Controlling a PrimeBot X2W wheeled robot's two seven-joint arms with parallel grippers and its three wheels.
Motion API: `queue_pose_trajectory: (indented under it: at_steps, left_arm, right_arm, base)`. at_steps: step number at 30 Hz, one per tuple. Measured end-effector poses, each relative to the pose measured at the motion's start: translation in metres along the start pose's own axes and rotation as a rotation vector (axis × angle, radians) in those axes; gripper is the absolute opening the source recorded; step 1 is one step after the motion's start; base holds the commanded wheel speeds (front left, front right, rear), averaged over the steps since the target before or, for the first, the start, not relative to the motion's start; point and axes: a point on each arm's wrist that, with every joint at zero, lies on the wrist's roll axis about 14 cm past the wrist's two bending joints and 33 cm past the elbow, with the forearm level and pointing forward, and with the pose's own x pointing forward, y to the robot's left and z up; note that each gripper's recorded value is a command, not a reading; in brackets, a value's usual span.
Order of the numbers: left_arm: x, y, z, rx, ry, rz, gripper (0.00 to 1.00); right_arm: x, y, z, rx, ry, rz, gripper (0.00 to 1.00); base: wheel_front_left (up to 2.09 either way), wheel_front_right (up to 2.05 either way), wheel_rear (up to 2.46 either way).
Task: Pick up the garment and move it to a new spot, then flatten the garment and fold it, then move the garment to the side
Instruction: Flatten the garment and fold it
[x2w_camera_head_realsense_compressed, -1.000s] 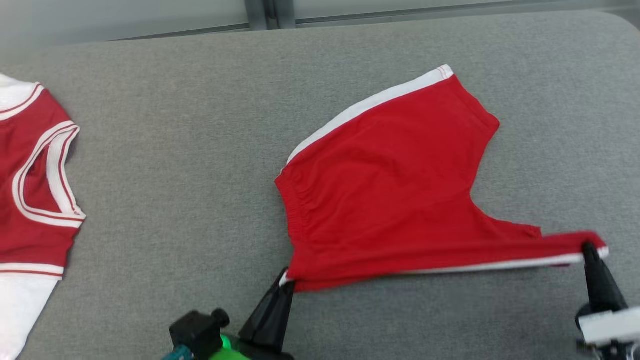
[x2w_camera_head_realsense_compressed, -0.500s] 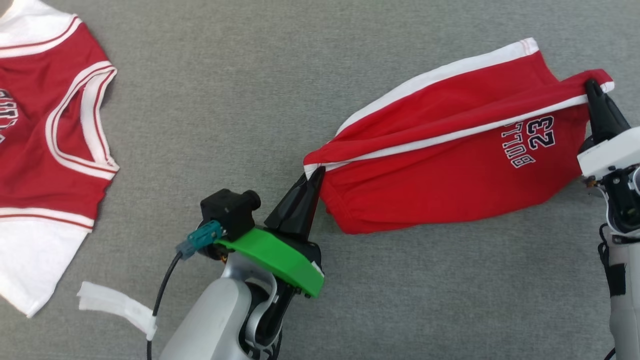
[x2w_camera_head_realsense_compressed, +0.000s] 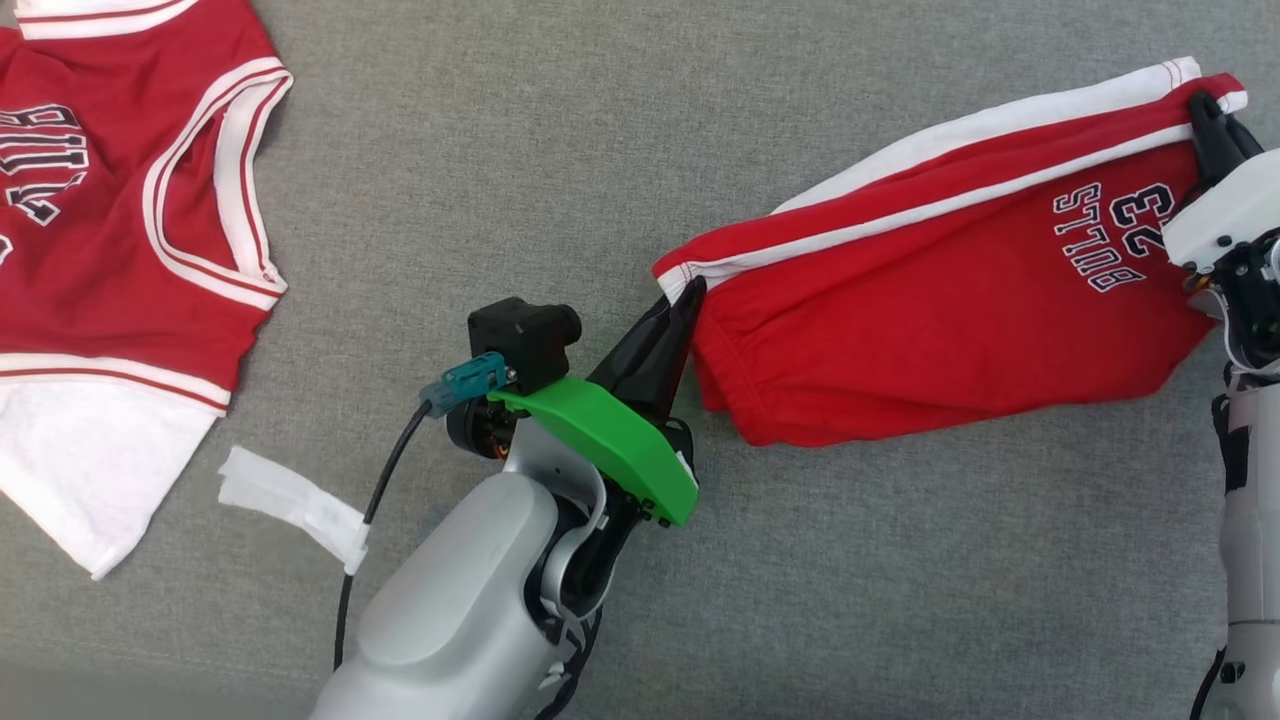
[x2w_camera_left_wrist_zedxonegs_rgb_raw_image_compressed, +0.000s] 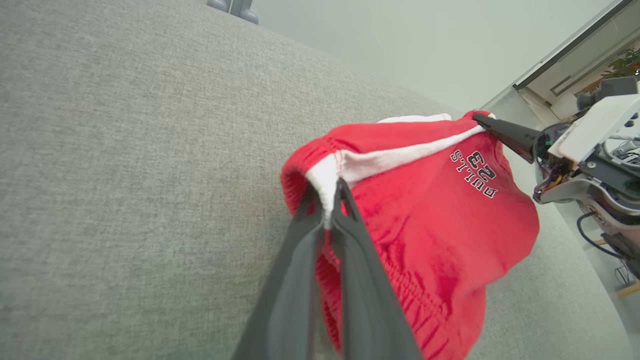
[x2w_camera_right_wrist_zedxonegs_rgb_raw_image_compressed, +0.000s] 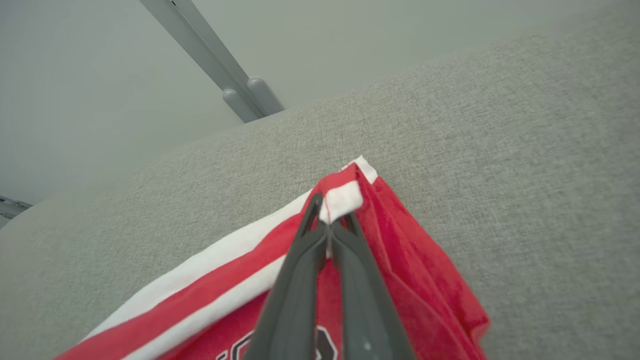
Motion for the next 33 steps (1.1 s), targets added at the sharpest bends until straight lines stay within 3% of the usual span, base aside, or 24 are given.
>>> queue_pose_trajectory:
  at_steps: [9, 10, 11, 12, 13, 14, 24, 29, 33]
  left_arm:
    - [0.012, -0.002, -0.005, 0.0, 0.019, -0.007, 0.0]
    - [0.014, -0.001, -0.007, 0.001, 0.025, -0.003, 0.0]
    - [0.015, 0.0, -0.007, 0.002, 0.029, 0.004, 0.0]
    - [0.016, 0.001, -0.007, -0.002, 0.03, 0.007, 0.34]
    - [0.017, 0.002, -0.007, -0.02, 0.03, 0.013, 0.49]
    - [0.017, 0.003, -0.008, -0.023, 0.033, 0.017, 1.0]
    - [0.017, 0.027, 0.01, 0.023, -0.063, 0.139, 1.0]
    - [-0.002, 0.03, 0.009, 0.075, -0.092, 0.16, 1.0]
    - [-0.022, 0.026, 0.032, 0.158, -0.192, 0.179, 1.0]
  right_arm:
    - [0.004, -0.009, 0.017, -0.043, -0.012, -0.04, 0.0]
    - [0.005, -0.011, 0.017, -0.05, -0.006, -0.048, 0.06]
    - [0.005, -0.012, 0.016, -0.052, -0.005, -0.054, 0.2]
    - [0.005, -0.012, 0.015, -0.057, 0.003, -0.058, 1.0]
    - [0.005, -0.012, 0.015, -0.068, 0.007, -0.062, 1.0]
    - [0.006, -0.011, 0.016, -0.069, 0.007, -0.062, 1.0]
    - [-0.006, 0.028, 0.068, -0.065, -0.232, 0.075, 1.0]
    - [-0.026, 0.007, 0.049, -0.271, -0.164, 0.05, 1.0]
    - [-0.039, -0.013, 0.029, -0.468, -0.039, 0.011, 1.0]
  base:
    - [0.0, 0.0, 0.0]
    - [0.0, 0.0, 0.0]
    - [0.0, 0.0, 0.0]
    - [0.0, 0.0, 0.0]
    - [0.0, 0.0, 0.0]
    - [0.0, 0.0, 0.0]
    - [0.0, 0.0, 0.0]
    - [0.0, 0.0, 0.0]
    - [0.0, 0.0, 0.0]
